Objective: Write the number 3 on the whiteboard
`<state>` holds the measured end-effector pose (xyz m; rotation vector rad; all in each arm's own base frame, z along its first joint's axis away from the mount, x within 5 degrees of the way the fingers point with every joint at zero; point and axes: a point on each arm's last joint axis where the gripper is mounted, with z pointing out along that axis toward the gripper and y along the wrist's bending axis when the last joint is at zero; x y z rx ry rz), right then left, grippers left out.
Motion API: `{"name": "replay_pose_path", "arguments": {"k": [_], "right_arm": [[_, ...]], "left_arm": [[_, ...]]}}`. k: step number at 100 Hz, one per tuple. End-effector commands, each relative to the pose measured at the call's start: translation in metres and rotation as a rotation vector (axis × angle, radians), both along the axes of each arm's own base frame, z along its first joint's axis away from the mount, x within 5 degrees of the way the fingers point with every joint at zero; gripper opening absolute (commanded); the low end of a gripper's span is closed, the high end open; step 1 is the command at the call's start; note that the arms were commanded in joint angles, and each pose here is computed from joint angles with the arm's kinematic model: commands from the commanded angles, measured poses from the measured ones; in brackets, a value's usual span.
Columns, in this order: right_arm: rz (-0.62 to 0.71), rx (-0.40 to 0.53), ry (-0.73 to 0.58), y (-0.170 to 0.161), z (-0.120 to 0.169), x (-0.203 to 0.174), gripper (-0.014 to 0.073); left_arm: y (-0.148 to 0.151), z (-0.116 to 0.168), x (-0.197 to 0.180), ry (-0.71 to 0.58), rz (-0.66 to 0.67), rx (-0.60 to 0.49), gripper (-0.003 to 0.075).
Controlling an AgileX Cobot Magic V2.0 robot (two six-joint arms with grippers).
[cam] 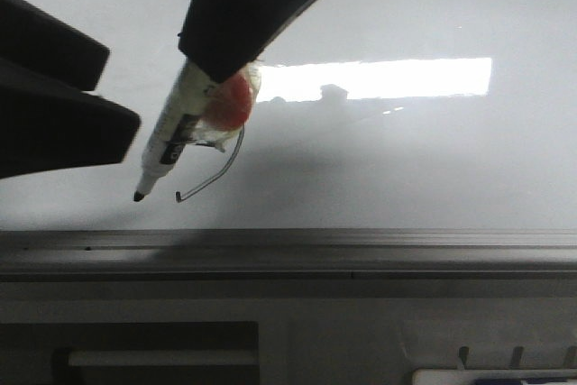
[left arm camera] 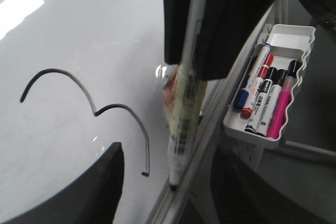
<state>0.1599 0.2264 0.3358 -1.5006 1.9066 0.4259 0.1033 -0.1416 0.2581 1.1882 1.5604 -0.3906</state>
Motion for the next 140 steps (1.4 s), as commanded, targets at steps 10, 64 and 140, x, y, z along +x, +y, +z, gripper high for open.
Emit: {"name": "replay_pose_path", "arguments": {"k": [10, 64, 140], "right_arm": [[0.015, 0.102, -0.068, 0.002, 0.024, -0.008, -0.0059], [0.017, 0.088, -0.050, 0.001, 0.022, -0.009, 0.0100], [-0.065, 0.301, -0.251, -0.019, 0.062, -0.005, 0.0598]], "left_arm": [[-0.019, 0.004, 0.006, 0.007, -0.054, -0.090, 0.0361], [-0.021, -0.001, 0.009, 0.055, -0.026, -0.077, -0.0021], [0.013, -0.029, 0.059, 0.679, 0.656, -0.462, -0.0021]]}}
